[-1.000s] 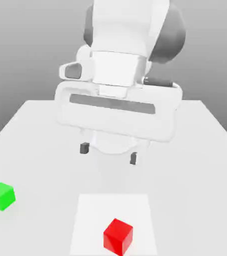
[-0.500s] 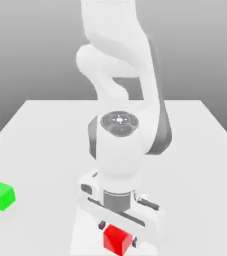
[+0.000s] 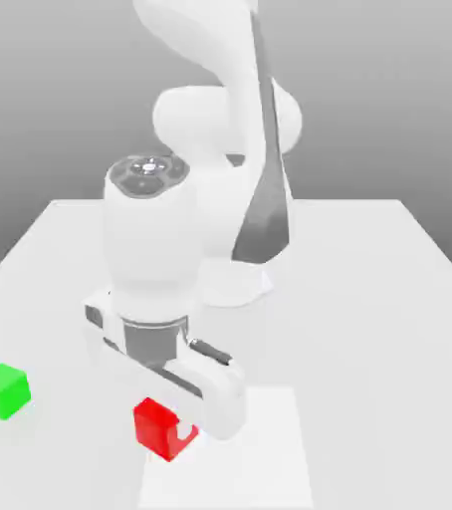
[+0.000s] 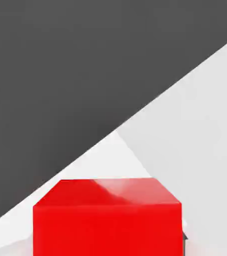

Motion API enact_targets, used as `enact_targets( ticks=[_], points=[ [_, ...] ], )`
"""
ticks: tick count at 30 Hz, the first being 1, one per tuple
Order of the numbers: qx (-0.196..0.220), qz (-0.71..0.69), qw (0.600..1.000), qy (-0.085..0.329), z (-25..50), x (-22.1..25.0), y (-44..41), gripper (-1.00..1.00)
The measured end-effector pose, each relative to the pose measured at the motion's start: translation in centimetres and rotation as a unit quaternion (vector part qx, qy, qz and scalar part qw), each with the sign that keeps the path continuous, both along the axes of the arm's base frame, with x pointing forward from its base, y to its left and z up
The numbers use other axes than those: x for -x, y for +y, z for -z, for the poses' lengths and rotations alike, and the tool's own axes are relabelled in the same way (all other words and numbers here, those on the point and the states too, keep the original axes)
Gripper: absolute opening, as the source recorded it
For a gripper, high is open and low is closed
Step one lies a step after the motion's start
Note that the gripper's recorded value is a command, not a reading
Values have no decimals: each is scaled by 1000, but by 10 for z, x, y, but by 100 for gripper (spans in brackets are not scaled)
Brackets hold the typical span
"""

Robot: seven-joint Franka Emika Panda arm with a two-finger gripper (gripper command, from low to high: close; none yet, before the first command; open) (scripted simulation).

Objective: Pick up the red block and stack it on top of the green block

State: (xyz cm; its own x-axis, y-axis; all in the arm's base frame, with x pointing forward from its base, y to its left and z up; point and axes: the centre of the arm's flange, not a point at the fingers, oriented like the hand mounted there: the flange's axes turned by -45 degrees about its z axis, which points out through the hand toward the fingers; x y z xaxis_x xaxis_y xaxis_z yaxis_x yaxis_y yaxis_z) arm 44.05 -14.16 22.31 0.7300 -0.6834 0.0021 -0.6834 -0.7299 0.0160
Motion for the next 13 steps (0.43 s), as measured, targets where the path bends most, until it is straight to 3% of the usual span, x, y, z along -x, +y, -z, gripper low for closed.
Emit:
enact_targets(
  ticks=[6,10,11,13],
  points=[
    [-5,138,990,-5,-11,108,-168,-100],
    [-6,142,990,-6,32,118,-179,-100],
    [-6,142,990,-6,39,119,-179,100],
    [-6,142,990,-6,39,119,-179,100]
  ],
)
